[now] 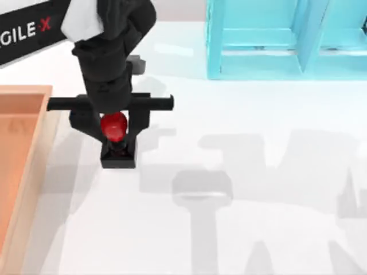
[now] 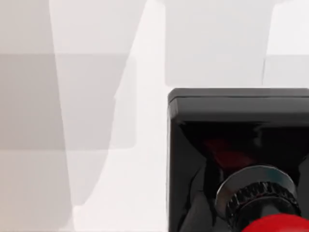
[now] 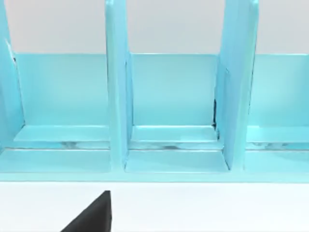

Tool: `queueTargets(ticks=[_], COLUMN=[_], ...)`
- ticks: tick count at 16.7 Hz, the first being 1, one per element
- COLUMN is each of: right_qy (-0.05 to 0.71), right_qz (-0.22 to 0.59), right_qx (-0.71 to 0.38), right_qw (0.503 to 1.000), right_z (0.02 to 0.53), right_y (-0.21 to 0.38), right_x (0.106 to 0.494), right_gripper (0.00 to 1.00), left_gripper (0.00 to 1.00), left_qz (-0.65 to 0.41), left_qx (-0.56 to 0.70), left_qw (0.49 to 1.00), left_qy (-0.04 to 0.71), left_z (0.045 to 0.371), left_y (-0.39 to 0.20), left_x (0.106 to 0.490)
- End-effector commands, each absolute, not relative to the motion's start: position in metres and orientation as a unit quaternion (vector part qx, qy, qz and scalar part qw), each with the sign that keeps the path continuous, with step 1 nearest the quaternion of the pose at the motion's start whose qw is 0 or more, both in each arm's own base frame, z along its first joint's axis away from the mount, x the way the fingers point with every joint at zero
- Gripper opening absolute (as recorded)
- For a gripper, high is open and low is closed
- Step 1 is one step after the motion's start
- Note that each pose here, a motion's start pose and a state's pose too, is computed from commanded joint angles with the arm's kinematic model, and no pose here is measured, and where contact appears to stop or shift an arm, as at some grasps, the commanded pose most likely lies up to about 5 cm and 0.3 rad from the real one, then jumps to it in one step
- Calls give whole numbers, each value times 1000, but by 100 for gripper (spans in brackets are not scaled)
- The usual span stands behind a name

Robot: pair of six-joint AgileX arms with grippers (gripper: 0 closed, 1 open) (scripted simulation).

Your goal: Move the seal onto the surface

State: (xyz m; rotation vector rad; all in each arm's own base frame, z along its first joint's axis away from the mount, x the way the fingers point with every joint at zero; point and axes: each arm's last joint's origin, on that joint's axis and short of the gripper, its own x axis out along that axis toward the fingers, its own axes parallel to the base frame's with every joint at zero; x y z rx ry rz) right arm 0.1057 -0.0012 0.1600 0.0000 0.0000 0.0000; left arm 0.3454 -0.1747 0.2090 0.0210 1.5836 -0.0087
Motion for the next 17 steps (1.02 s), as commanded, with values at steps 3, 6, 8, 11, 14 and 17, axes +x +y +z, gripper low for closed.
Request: queueTargets(ticks=[3,6,8,11,14,17], right_qy=[0,0,0,0,0,0], right_qz=[0,0,0,0,0,0], right_qx=[0,0,0,0,0,0], right_qw=[1000,1000,1000,1000,1000,1000], right_z=[160,160,160,160,160,160], right_y=[-1,-1,-1,-1,-1,-1], right_x=[106,106,106,106,106,106], right_gripper=[100,100,100,100,100,100], left_gripper=[0,0,0,0,0,0], left_qz=[-6,-5,-6,-8,-7,-6], left_qx=[8,8,9,8,8,8], left_qw=[707,706,705,708,707,707], left_qy=[707,708,709,706,707,707], left_z=[200,199,193,173,155,155], left_y=[-190,-188,-189,-190,-190,-190], left_x=[348,348,348,348,348,348])
